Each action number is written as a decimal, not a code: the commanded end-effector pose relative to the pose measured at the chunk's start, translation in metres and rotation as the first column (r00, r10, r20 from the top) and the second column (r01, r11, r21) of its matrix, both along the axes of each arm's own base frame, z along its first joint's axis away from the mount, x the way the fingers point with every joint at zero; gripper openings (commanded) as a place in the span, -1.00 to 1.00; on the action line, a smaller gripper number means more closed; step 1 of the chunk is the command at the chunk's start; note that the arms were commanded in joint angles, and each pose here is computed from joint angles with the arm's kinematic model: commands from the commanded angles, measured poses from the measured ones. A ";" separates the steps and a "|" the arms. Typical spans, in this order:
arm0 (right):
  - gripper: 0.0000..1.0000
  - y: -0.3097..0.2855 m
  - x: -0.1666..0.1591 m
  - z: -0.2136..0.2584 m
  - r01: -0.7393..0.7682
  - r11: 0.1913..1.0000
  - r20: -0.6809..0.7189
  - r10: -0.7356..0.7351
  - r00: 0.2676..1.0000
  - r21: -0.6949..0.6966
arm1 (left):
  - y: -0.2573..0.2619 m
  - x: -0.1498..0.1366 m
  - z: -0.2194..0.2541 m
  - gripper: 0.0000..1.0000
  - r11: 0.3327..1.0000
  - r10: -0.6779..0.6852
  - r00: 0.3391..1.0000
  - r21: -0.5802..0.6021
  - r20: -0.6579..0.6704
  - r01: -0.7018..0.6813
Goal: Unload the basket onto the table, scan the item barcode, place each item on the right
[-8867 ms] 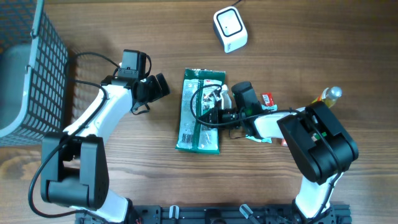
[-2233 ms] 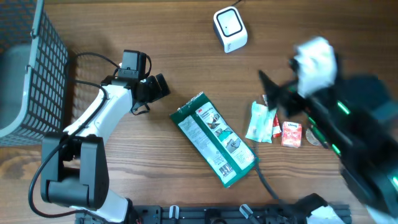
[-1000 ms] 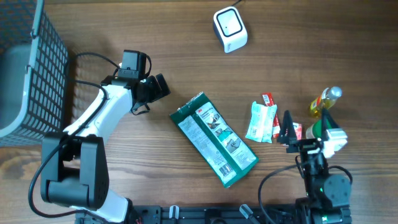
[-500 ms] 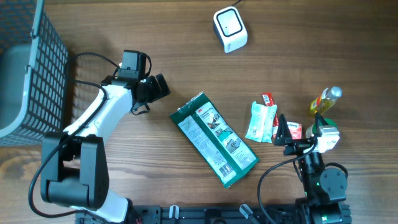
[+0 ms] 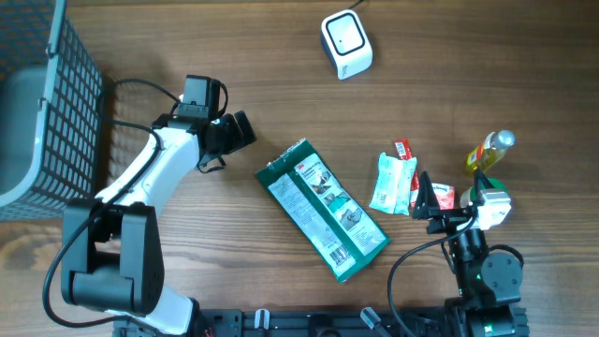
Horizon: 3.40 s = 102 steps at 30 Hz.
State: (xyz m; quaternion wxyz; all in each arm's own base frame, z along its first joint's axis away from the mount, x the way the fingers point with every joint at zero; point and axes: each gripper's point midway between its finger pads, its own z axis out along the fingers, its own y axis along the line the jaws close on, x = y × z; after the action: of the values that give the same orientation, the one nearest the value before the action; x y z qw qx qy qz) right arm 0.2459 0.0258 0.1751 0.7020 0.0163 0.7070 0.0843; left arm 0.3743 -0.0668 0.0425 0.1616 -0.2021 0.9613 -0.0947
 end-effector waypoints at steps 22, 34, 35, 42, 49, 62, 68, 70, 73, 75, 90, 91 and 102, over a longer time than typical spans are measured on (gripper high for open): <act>0.99 0.002 -0.001 0.002 -0.016 1.000 0.007 0.016 1.000 0.018 | 0.005 0.046 0.053 1.00 0.999 -0.002 0.960 0.040 0.281 -0.010; 0.99 0.002 -0.001 0.002 -0.016 1.000 0.007 0.016 1.000 0.018 | 0.071 -0.121 0.323 1.00 0.979 -0.095 0.569 0.181 0.817 -0.096; 1.00 0.002 -0.001 0.002 -0.016 1.000 0.007 0.016 1.000 0.018 | 0.076 -0.138 0.327 1.00 0.976 -0.083 0.553 0.179 0.829 -0.122; 0.99 0.002 -0.001 0.002 -0.016 1.000 0.007 0.016 1.000 0.019 | 0.090 -0.223 0.310 1.00 0.958 -0.029 0.550 0.181 0.835 -0.224; 0.99 0.002 -0.001 0.002 -0.016 1.000 0.007 0.016 1.000 0.018 | 0.082 -0.242 0.275 1.00 0.966 -0.052 0.502 0.171 0.864 -0.194; 0.99 0.002 -0.001 0.002 -0.016 1.000 0.007 0.016 1.000 0.018 | 0.083 -0.173 0.287 1.00 0.974 -0.034 0.028 0.039 0.999 -0.223; 1.00 0.002 -0.001 0.002 -0.015 1.000 0.007 0.015 1.000 0.018 | 0.084 -0.148 0.232 1.00 0.978 0.010 0.083 0.007 0.996 -0.209; 1.00 0.002 -0.001 0.002 -0.016 1.000 0.007 0.016 1.000 0.018 | 0.085 -0.143 0.217 1.00 0.977 0.019 0.112 0.006 0.994 -0.211; 1.00 0.002 -0.001 0.002 -0.015 1.000 0.007 0.015 1.000 0.018 | 0.087 -0.139 0.202 1.00 0.976 0.022 0.125 0.006 0.992 -0.220; 0.99 0.002 -0.001 0.002 -0.016 1.000 0.007 0.016 1.000 0.018 | 0.087 -0.137 0.196 1.00 0.976 0.022 0.136 0.008 0.991 -0.219; 0.99 0.002 -0.001 0.002 -0.016 1.000 0.007 0.016 1.000 0.018 | 0.081 -0.128 0.128 1.00 0.967 -0.117 0.372 0.191 0.921 -0.169; 1.00 0.002 -0.001 0.002 -0.016 1.000 0.007 0.016 1.000 0.018 | 0.080 -0.128 0.123 1.00 0.963 -0.142 0.392 0.219 0.909 -0.159; 0.99 0.002 -0.001 0.002 -0.016 1.000 0.007 0.016 1.000 0.018 | 0.070 -0.128 0.114 1.00 0.914 -0.329 0.411 0.395 0.850 -0.085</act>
State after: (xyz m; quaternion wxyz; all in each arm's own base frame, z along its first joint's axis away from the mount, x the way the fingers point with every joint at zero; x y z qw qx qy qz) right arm 0.2459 0.0264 0.1746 0.7007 0.0163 0.7079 0.0868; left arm 0.2462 0.0083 0.1580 0.6800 -0.0404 0.7319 -0.0204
